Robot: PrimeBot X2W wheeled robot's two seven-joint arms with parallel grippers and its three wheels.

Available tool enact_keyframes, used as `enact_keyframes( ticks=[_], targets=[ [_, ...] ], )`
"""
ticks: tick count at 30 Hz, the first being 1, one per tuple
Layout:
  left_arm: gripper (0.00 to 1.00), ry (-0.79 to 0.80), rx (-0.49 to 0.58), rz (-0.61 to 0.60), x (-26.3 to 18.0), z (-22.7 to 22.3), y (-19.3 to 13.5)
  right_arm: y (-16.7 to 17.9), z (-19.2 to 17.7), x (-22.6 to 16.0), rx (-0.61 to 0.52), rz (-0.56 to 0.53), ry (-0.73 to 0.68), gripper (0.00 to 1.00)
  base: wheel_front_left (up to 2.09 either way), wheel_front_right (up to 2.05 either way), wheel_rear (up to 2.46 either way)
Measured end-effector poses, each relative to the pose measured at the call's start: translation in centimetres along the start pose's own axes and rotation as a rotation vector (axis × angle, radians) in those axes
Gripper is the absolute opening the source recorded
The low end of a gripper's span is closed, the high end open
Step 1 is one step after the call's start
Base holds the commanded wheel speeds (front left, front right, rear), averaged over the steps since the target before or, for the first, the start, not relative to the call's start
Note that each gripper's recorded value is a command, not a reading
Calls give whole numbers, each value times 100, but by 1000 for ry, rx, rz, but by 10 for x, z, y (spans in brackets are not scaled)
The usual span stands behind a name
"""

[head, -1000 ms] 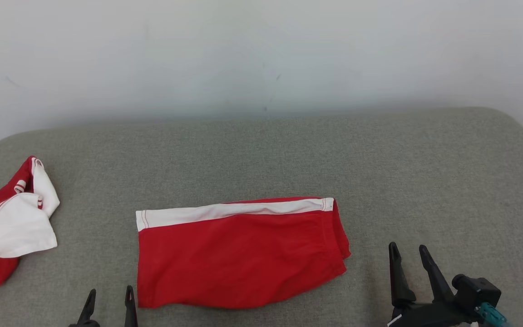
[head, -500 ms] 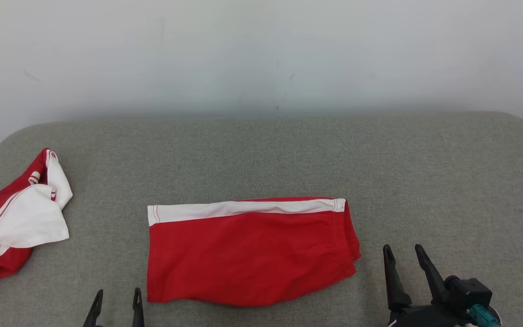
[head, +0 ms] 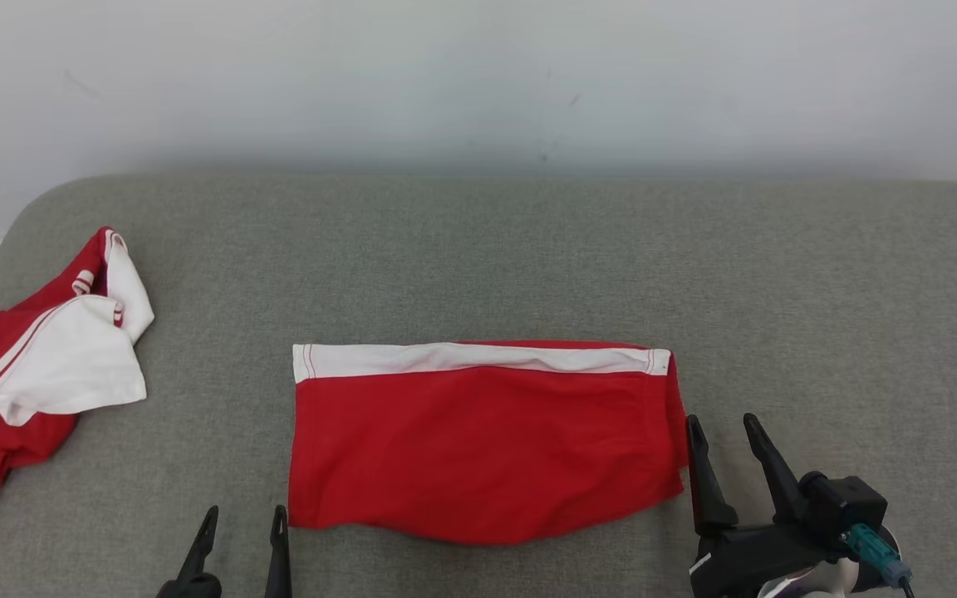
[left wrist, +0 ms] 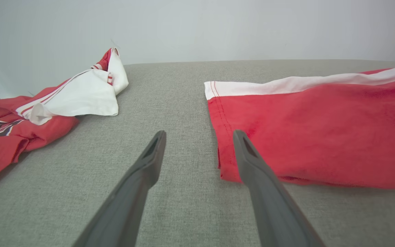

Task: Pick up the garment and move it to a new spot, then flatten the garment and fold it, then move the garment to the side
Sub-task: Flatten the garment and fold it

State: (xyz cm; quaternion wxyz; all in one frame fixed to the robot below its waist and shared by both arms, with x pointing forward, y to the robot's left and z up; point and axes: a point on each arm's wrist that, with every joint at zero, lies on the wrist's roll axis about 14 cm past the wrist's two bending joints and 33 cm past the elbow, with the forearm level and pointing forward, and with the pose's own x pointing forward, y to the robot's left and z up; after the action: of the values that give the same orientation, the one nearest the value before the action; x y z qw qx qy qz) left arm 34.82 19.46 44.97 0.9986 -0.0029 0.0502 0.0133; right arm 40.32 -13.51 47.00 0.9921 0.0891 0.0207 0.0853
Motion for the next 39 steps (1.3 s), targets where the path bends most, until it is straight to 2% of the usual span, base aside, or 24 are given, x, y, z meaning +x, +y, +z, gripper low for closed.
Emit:
enact_keyframes(
  ticks=[7,13,18,27,28,29,30,31,32,39],
  targets=[
    [100,47,-12,27,3,-14,8,8,-17,30,37,23,49,100,0,0,0],
    [100,81,-29,56,3,-24,15,8,-54,44,89,10,158,100,0,0,0],
    [100,94,-35,70,3,-28,19,5,-72,45,103,-8,209,100,0,0,0],
    [100,100,-43,23,6,-30,5,14,-80,38,150,9,235,100,0,0,0],
    [100,99,-44,20,7,-29,4,17,-80,37,157,17,236,96,0,0,0],
    [100,98,-46,14,7,-29,3,21,-80,37,163,27,237,78,0,0,0],
    [100,98,-47,11,7,-29,2,23,-80,37,169,31,236,44,0,0,0],
    [100,99,-47,9,6,-29,1,24,-79,36,173,34,235,26,0,0,0],
    [100,99,-47,7,6,-29,1,25,-78,36,175,35,233,0,0,0,0],
    [100,91,-46,5,3,-27,1,12,-65,34,189,-8,190,0,0,0,0]
  ],
)
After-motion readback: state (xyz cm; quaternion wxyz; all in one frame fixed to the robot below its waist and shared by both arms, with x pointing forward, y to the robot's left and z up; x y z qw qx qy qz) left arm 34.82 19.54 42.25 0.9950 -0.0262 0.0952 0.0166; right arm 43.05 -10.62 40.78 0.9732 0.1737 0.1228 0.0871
